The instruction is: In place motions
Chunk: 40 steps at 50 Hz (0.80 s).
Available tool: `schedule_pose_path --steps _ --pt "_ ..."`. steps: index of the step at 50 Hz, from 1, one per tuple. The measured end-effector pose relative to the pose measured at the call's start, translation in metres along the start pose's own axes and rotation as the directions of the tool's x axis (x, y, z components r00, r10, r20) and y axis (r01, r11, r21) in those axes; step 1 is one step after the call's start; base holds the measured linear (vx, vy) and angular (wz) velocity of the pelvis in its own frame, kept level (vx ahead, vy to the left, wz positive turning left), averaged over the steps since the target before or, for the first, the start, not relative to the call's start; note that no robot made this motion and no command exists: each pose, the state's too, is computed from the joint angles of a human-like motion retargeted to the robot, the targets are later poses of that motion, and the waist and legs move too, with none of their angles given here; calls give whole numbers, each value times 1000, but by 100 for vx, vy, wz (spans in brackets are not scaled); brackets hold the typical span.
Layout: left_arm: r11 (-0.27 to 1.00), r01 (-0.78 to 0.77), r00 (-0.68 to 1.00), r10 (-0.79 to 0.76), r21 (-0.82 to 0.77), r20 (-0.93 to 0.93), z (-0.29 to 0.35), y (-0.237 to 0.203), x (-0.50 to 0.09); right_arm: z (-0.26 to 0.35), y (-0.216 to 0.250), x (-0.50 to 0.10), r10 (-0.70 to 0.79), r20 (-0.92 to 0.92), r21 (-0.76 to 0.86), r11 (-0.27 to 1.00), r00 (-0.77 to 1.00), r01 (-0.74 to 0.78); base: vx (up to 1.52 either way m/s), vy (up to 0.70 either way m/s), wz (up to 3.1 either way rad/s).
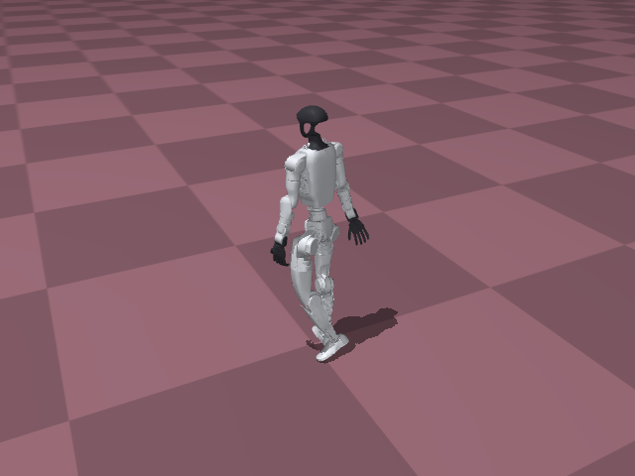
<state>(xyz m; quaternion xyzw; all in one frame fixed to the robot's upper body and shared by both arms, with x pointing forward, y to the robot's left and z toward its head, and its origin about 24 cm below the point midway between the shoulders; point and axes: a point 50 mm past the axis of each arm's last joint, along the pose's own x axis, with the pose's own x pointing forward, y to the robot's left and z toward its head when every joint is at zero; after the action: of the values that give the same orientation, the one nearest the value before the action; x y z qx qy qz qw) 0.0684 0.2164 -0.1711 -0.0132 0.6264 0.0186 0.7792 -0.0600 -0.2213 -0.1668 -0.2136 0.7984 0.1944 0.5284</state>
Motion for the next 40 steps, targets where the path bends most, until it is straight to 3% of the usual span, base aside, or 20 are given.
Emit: schedule_pose_path --steps 6,15,19,23,30,40 --pt "994 -6 994 -7 -112 -112 -40 -3 -4 42 -8 -8 -11 128 -129 991 992 28 -11 5 -130" --pt "988 32 969 -68 -149 -237 -91 -23 -12 114 -9 -31 13 388 -325 938 922 124 0 1 -124" --pt "994 50 974 -71 -98 -217 -78 -23 -8 130 -6 -39 30 453 -290 950 891 115 -8 -1 -52" --pt "999 30 983 -33 -17 -182 -68 -17 -7 124 -1 -35 77 433 -303 951 898 65 11 3 -32" --pt "998 20 990 -11 64 -143 -57 -10 -5 114 -14 -33 31 381 -330 938 924 104 0 8 43" --pt "994 55 982 -71 -97 -175 -76 -29 -7 108 -23 -32 -10 344 -309 943 939 124 -5 7 193"
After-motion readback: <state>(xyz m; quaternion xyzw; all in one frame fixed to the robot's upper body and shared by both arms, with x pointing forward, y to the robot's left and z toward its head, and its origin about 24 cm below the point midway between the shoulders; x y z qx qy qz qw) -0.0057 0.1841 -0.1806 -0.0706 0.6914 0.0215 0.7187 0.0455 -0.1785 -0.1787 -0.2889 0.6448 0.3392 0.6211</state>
